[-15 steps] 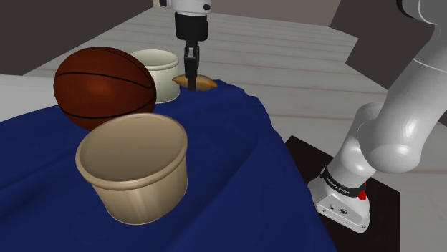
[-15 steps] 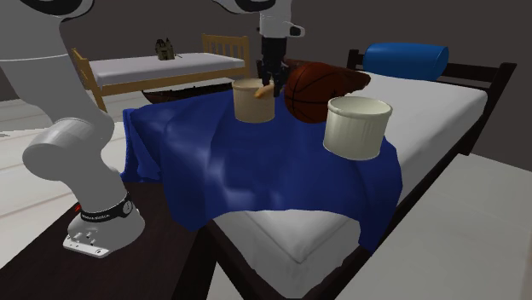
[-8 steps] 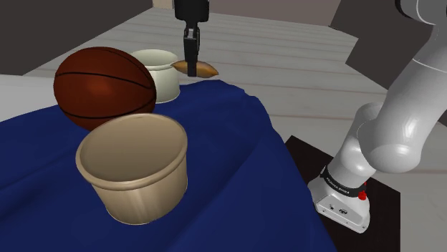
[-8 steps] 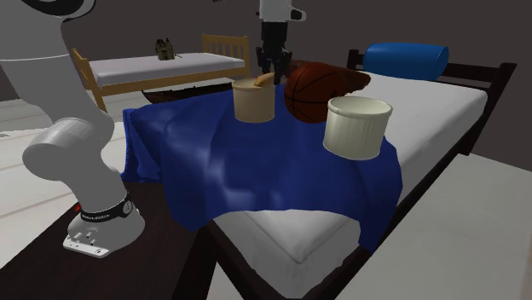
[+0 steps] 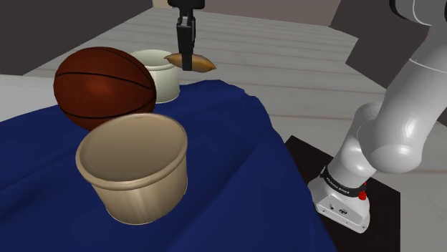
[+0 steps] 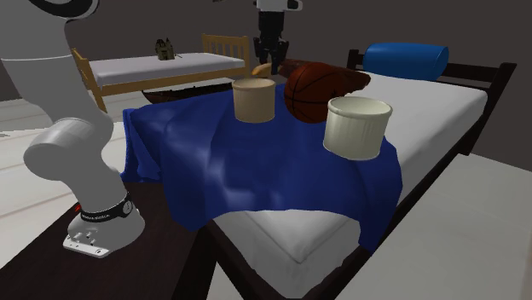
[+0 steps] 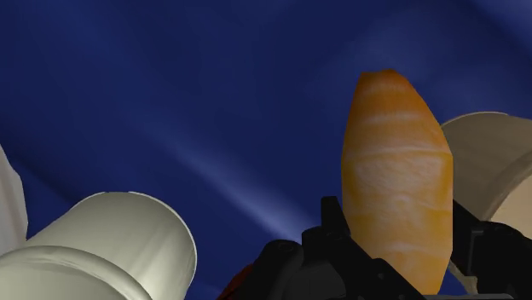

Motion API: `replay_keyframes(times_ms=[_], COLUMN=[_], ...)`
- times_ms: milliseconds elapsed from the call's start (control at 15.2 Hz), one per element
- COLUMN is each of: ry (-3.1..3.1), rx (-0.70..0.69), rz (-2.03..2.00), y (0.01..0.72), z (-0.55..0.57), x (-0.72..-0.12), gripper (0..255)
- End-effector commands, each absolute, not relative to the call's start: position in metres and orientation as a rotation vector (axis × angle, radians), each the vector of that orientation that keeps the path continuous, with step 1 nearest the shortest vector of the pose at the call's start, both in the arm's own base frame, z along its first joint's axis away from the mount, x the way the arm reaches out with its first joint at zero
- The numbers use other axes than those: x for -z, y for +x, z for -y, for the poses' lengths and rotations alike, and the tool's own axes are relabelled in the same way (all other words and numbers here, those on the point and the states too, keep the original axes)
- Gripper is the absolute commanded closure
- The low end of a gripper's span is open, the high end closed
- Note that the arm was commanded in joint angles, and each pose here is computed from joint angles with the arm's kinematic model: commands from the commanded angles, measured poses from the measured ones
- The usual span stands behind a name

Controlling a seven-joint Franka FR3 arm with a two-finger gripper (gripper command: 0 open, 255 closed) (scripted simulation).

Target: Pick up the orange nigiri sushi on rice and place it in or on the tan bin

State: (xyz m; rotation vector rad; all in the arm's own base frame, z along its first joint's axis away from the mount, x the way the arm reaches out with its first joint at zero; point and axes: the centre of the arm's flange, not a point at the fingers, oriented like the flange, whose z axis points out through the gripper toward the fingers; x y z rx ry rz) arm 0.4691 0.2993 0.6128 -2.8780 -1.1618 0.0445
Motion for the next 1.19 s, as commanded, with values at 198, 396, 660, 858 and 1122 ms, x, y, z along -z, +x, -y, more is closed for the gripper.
replay_keyframes(times_ms=[198,396,660,858,1122], ry=[-2.878,-2.878,-2.878,-2.878,-2.878], rx=[-0.045,-0.045,-0.045,-0.045,-0.045], rz=[1.16,1.16,1.16,1.16,1.16], y=[0.449,0.436,0.419,0.406,0.401], z=[-0.363,-0.4,-0.45,-0.488,-0.501], x=[-0.615,-0.615,-0.615,-0.616,-0.6], gripper=[255,255,255,255,255])
